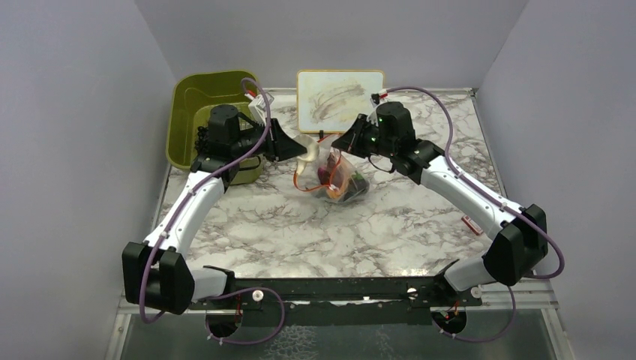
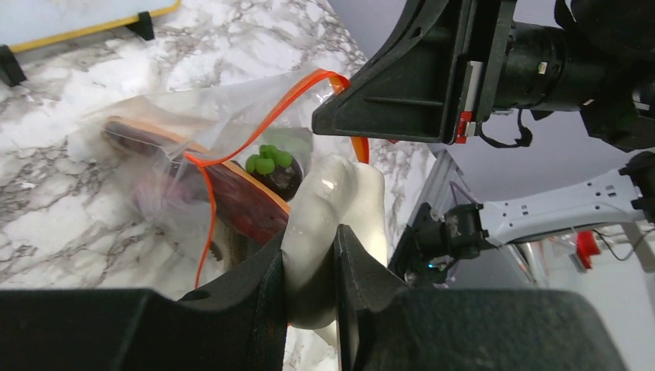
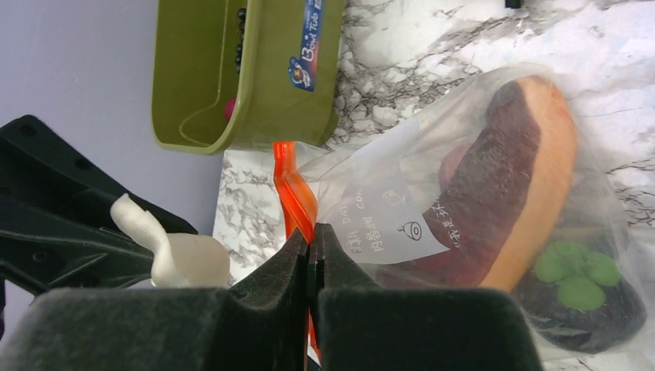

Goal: Place the food in the zip-top bag and seal the zipper
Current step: Place the fake vegetable in the zipper food storage bag, then pick up the fake fruit from the bin.

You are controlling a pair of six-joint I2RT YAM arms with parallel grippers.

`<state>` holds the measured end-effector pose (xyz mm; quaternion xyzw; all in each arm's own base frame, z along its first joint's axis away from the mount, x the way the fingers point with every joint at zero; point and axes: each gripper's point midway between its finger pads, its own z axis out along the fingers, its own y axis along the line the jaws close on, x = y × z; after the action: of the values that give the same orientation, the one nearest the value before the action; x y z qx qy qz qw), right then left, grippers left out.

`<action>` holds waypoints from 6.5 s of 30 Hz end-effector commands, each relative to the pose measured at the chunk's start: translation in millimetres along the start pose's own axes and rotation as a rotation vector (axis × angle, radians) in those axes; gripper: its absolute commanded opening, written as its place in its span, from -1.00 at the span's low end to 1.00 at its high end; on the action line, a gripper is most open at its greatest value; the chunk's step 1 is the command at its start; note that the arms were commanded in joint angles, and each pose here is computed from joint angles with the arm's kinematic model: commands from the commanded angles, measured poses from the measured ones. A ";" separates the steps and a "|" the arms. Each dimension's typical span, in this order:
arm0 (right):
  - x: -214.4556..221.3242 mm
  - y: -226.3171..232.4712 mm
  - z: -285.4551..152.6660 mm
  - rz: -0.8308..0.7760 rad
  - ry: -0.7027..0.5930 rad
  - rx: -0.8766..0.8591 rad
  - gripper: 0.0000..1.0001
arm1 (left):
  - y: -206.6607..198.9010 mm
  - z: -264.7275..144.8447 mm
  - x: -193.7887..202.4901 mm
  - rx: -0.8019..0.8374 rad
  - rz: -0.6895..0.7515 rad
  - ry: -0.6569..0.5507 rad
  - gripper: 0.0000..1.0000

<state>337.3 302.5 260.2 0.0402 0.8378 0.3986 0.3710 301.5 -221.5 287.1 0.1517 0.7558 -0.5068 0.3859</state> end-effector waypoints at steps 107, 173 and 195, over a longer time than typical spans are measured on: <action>-9.6 3.9 -126.4 -0.347 -0.119 -0.005 -0.98 | 408.6 -148.2 -106.8 -1.328 0.167 0.021 0.22; 21.6 -11.0 -127.4 -0.169 -0.083 -0.027 -0.98 | 333.9 -131.1 -99.1 -1.129 0.053 0.001 -0.38; 30.7 -15.3 -108.7 0.045 -0.074 -0.029 -0.98 | 164.7 -170.8 -190.0 -1.004 0.304 -0.361 -0.35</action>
<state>246.5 232.7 262.1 0.0535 0.8351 0.3926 0.3816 466.3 47.5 309.4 -0.0529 0.8304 -0.0144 0.5544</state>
